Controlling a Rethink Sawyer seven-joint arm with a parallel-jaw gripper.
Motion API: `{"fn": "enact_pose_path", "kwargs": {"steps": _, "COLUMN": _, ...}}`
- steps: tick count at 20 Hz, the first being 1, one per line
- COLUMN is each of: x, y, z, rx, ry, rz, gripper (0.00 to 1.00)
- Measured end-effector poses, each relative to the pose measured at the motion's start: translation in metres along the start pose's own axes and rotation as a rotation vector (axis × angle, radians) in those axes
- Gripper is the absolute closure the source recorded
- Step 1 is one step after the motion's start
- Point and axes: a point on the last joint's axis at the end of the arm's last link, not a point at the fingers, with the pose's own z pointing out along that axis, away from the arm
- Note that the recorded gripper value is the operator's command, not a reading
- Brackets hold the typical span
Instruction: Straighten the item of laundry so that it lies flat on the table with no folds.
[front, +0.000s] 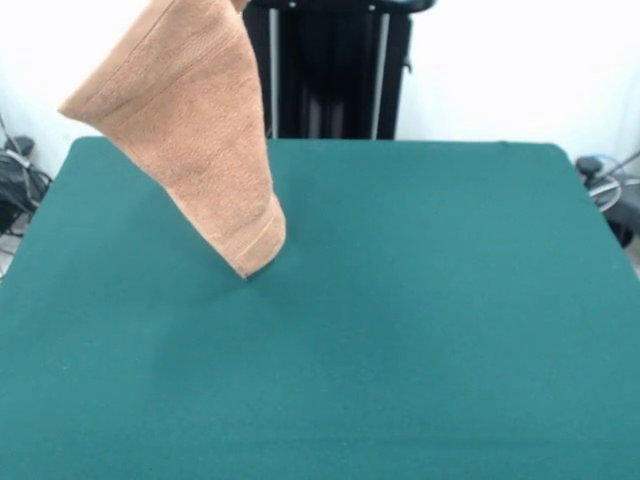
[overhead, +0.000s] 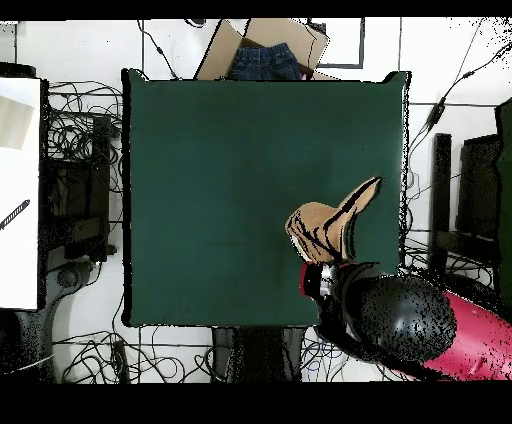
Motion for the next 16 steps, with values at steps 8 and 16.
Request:
{"fn": "enact_pose_path", "kwargs": {"steps": 8, "x": -0.002, "y": -0.005, "z": -0.013, "rx": -0.010, "ry": 0.030, "rz": 0.008, "gripper": 1.00}}
{"fn": "enact_pose_path", "kwargs": {"steps": 16, "x": -0.004, "y": -0.027, "z": -0.028, "rx": -0.015, "ry": 0.033, "rz": 0.014, "gripper": 1.00}}
